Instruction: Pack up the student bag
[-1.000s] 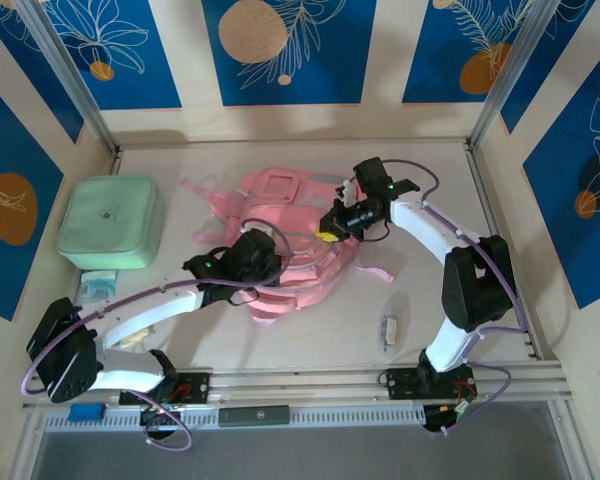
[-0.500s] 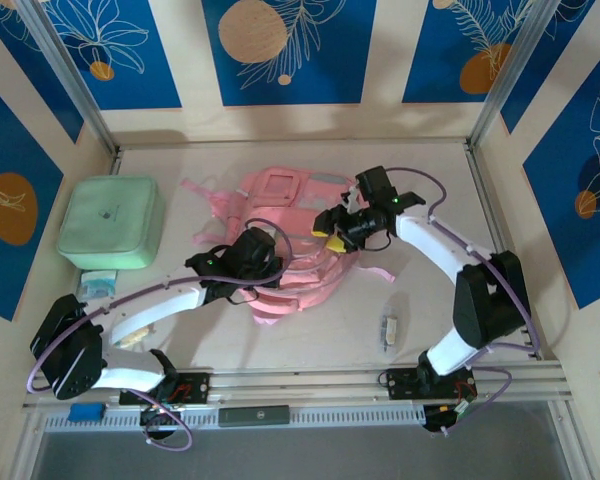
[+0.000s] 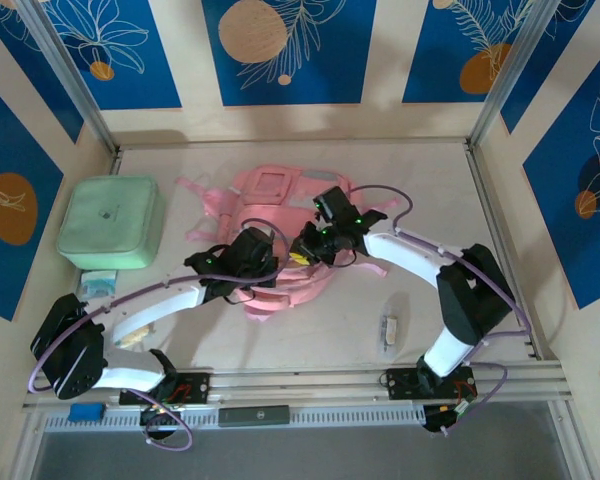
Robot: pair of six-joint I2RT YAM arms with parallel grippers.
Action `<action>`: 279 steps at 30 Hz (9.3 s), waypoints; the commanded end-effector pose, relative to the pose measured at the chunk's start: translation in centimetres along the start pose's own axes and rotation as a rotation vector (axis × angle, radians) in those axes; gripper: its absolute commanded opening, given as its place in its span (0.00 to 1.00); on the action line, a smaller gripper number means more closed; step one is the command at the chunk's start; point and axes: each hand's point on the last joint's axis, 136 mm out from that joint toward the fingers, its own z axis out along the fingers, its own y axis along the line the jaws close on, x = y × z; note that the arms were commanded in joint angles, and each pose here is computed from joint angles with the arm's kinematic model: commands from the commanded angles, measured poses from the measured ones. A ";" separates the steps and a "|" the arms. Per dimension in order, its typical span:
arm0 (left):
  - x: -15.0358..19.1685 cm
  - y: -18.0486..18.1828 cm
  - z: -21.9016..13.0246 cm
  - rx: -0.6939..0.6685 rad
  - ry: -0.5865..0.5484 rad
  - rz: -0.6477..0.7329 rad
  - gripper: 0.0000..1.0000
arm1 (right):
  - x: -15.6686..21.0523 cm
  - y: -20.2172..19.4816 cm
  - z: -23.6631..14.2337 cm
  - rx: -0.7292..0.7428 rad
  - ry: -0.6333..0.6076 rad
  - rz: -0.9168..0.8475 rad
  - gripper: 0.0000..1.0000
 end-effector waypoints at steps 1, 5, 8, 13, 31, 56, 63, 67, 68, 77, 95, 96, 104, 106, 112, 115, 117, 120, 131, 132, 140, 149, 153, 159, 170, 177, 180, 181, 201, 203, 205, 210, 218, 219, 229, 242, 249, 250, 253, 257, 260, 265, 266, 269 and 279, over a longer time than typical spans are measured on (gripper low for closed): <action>1.6 -2.1 -1.0 0.100 0.051 0.035 0.00 | -1.1 2.1 -0.2 -0.016 -0.049 -0.156 0.04; 2.2 -3.4 -1.2 0.116 0.061 0.057 0.00 | -1.6 1.8 -1.9 -0.012 -0.029 -0.256 0.00; 2.1 -4.6 -0.9 0.130 0.055 0.068 0.00 | -4.1 -0.2 -4.1 0.039 -0.082 -0.244 0.00; 1.9 -3.7 -0.8 0.087 0.034 0.076 0.00 | -7.5 -1.9 -7.0 -0.018 -0.081 -0.203 0.00; -0.4 7.6 -0.7 -0.049 -0.030 0.080 0.00 | -9.2 -1.7 -8.5 -0.049 -0.011 -0.325 0.00; 0.6 2.1 -2.3 0.164 -0.029 -0.026 0.44 | -7.7 -4.4 -11.8 0.179 -0.160 -0.304 0.61; 2.9 1.1 -4.1 0.225 -0.048 -0.074 0.68 | -3.6 -9.9 -14.3 0.415 -0.253 -0.228 0.83; 4.1 -0.5 -4.0 0.247 -0.061 -0.062 0.75 | -0.6 -12.4 -15.2 0.474 -0.278 -0.178 0.95; 4.4 -1.1 -3.8 0.262 -0.065 -0.065 0.76 | 0.1 -13.3 -15.4 0.500 -0.284 -0.163 0.97; 5.6 -6.4 -2.2 0.320 -0.062 0.018 0.88 | 5.9 -21.0 -16.7 0.708 -0.276 0.080 0.99; 6.1 -5.4 -1.6 0.255 -0.090 -0.002 0.99 | 8.5 -25.3 -10.5 0.688 -0.207 0.210 0.99; 6.1 -5.1 -1.5 0.247 -0.092 -0.005 0.99 | 8.5 -25.1 -10.3 0.690 -0.212 0.205 0.99; 6.3 -4.6 -1.8 0.234 -0.095 -0.010 0.99 | 8.3 -25.3 -9.3 0.728 -0.212 0.247 0.99; 6.5 -4.5 -1.7 0.230 -0.090 -0.007 0.99 | 8.1 -25.5 -9.1 0.731 -0.219 0.245 0.99; 6.2 -4.0 -1.7 0.211 -0.110 -0.008 0.99 | 6.8 -22.5 -7.4 0.660 -0.203 0.117 0.95; 6.0 -4.0 -1.8 0.208 -0.114 -0.005 1.00 | 6.2 -21.5 -7.7 0.704 -0.208 0.046 0.88; 6.0 -3.8 -1.9 0.201 -0.116 -0.005 0.99 | 6.2 -21.2 -7.9 0.737 -0.206 0.004 0.84; 5.9 -3.6 -1.9 0.194 -0.124 -0.007 0.99 | 6.9 -22.7 -8.8 0.822 -0.201 0.052 0.82; 5.7 -3.0 -2.5 0.184 -0.145 -0.008 0.99 | 8.8 -24.5 -6.1 0.844 -0.128 0.142 0.91; 5.7 -2.9 -2.5 0.181 -0.143 -0.010 0.99 | 8.8 -24.5 -5.7 0.829 -0.117 0.152 0.89; 5.9 -2.3 -2.8 0.178 -0.149 -0.025 0.99 | 8.4 -25.1 -5.4 0.777 -0.125 0.168 0.72; 5.7 -2.7 -2.8 0.182 -0.146 -0.028 0.99 | 8.1 -25.0 -5.3 0.717 -0.123 0.151 0.47; 5.7 -2.7 -2.7 0.180 -0.147 -0.025 0.99 | 7.8 -24.2 -5.6 0.695 -0.117 0.112 0.44; 4.1 -3.0 -3.8 0.159 -0.183 0.067 0.99 | 7.3 -23.1 -6.9 0.675 -0.128 0.054 0.42; -2.0 -1.8 -3.3 0.001 -0.158 0.401 0.99 | 6.8 -19.5 -10.5 0.504 -0.118 -0.029 0.42; -5.1 -3.9 -1.0 0.000 -0.134 0.679 0.99 | 5.5 -16.9 -13.0 0.467 -0.134 -0.125 0.42; -6.1 -4.4 0.0 -0.016 -0.135 0.759 0.99 | 5.1 -16.1 -13.4 0.441 -0.134 -0.146 0.42; -6.5 -4.4 0.4 -0.030 -0.133 0.772 0.99 | 5.1 -15.8 -13.4 0.428 -0.129 -0.150 0.42; -10.7 -2.3 5.4 -0.089 -0.076 0.898 0.76 | 3.1 -13.0 -13.0 0.390 -0.113 -0.238 0.41; -11.1 -2.1 5.5 -0.109 -0.076 0.917 0.73 | 3.0 -12.8 -13.0 0.388 -0.110 -0.247 0.41; -11.5 -1.8 5.4 -0.127 -0.074 0.925 0.68 | 2.9 -12.9 -13.1 0.397 -0.110 -0.249 0.41; -9.9 -2.7 4.8 -0.021 -0.034 0.939 0.69 | 2.8 -12.9 -13.0 0.395 -0.107 -0.255 0.41; -9.8 -0.5 4.2 -0.109 -0.072 0.926 0.81 | 2.8 -12.7 -13.0 0.382 -0.106 -0.253 0.41; -9.6 -0.1 4.3 -0.113 -0.067 0.924 0.82 | 2.8 -12.8 -13.0 0.384 -0.106 -0.253 0.41; -9.8 0.5 3.6 -0.052 -0.132 0.838 0.87 | 2.9 -12.7 -13.1 0.369 -0.107 -0.245 0.41; -9.8 1.3 4.7 -0.054 -0.145 0.879 0.92 | 2.8 -12.8 -12.9 0.362 -0.106 -0.239 0.41; -12.8 2.2 4.9 -0.139 -0.205 0.836 0.91 | 2.8 -12.8 -12.9 0.361 -0.104 -0.239 0.41; -13.3 2.2 4.6 -0.138 -0.225 0.826 0.87 | 2.8 -12.9 -12.9 0.363 -0.103 -0.237 0.41; -14.1 1.8 4.0 -0.123 -0.247 0.816 0.80 | 2.7 -12.8 -13.0 0.361 -0.103 -0.238 0.41; -14.8 1.7 3.4 -0.106 -0.255 0.798 0.64 | 2.7 -12.7 -13.0 0.359 -0.104 -0.241 0.41; -15.3 1.5 2.8 -0.083 -0.277 0.781 0.56 | 2.7 -12.7 -13.0 0.359 -0.105 -0.242 0.41; -15.9 1.0 2.2 -0.060 -0.292 0.770 0.36 | 2.5 -12.7 -13.1 0.369 -0.110 -0.255 0.41; -15.8 0.9 2.3 -0.051 -0.285 0.771 0.32 | 2.5 -12.6 -13.1 0.365 -0.109 -0.260 0.41; -15.9 0.5 2.2 -0.035 -0.278 0.760 0.15 | 2.5 -12.3 -12.9 0.360 -0.101 -0.271 0.41; -15.8 -3.8 -1.3 0.116 -0.329 0.542 0.00 | 0.5 -6.3 -10.9 0.291 -0.103 -0.364 0.40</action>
